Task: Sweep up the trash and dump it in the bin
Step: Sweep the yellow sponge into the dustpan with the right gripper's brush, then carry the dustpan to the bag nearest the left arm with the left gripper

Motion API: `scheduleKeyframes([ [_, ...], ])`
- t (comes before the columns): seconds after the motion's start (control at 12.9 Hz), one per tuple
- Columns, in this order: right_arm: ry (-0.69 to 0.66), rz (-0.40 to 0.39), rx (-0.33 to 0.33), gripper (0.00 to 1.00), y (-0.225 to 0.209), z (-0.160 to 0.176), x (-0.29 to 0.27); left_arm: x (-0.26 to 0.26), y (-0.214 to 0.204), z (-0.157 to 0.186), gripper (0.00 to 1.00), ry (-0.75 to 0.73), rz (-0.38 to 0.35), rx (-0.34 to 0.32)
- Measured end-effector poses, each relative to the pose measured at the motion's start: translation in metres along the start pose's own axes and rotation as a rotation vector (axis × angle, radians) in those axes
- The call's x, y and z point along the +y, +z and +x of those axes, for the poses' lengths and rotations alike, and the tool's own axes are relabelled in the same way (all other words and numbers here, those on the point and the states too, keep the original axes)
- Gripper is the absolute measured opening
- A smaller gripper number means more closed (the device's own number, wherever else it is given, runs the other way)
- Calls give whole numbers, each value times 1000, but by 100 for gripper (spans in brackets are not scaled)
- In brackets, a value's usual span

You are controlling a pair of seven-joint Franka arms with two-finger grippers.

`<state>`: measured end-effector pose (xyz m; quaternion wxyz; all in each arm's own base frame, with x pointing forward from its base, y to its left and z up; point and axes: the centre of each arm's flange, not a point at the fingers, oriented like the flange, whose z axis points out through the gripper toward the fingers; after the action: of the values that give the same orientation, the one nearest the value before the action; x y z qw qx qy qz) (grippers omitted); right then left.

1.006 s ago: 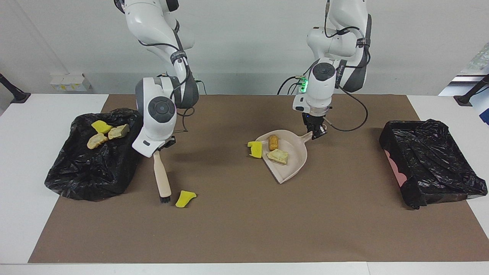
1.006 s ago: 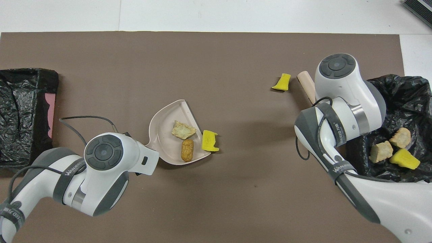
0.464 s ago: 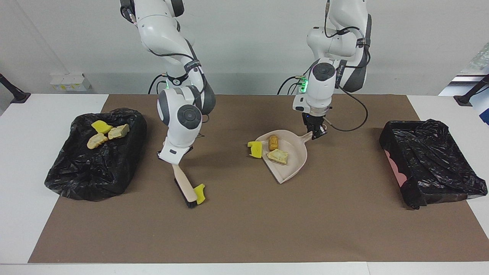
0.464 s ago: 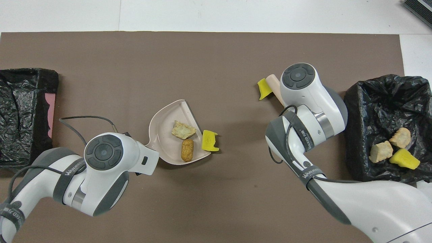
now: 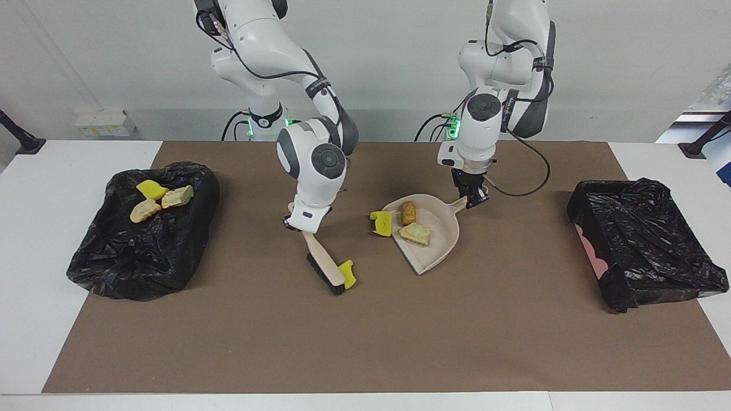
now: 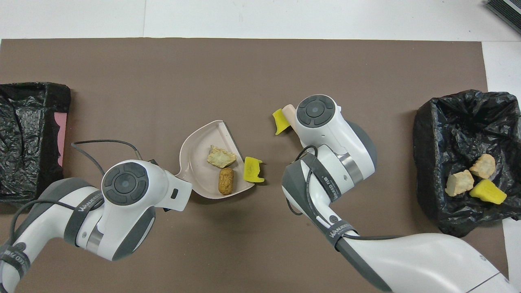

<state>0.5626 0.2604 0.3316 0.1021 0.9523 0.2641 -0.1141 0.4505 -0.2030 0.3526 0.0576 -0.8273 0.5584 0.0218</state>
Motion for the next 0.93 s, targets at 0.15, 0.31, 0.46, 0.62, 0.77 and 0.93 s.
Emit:
scheduleKeyframes([
  [0.15, -7, 59, 10, 26, -9, 0, -36, 0, 0, 0, 31, 0, 0, 0],
  [0.31, 16, 118, 11, 26, -16, -1, -80, 0, 0, 0, 31, 0, 0, 0],
  [0.46, 60, 215, 23, 26, -24, 0, -117, 0, 0, 0, 31, 0, 0, 0],
  [0.62, 95, 322, 46, 26, -32, 1, -140, 0, 0, 0, 31, -1, 0, 0],
  [0.77, 109, 416, 57, 26, -40, 1, -158, 0, 0, 0, 31, -1, 0, 0],
  [0.93, 105, 463, 63, 26, -44, 0, -173, 0, 0, 0, 31, -1, 0, 0],
])
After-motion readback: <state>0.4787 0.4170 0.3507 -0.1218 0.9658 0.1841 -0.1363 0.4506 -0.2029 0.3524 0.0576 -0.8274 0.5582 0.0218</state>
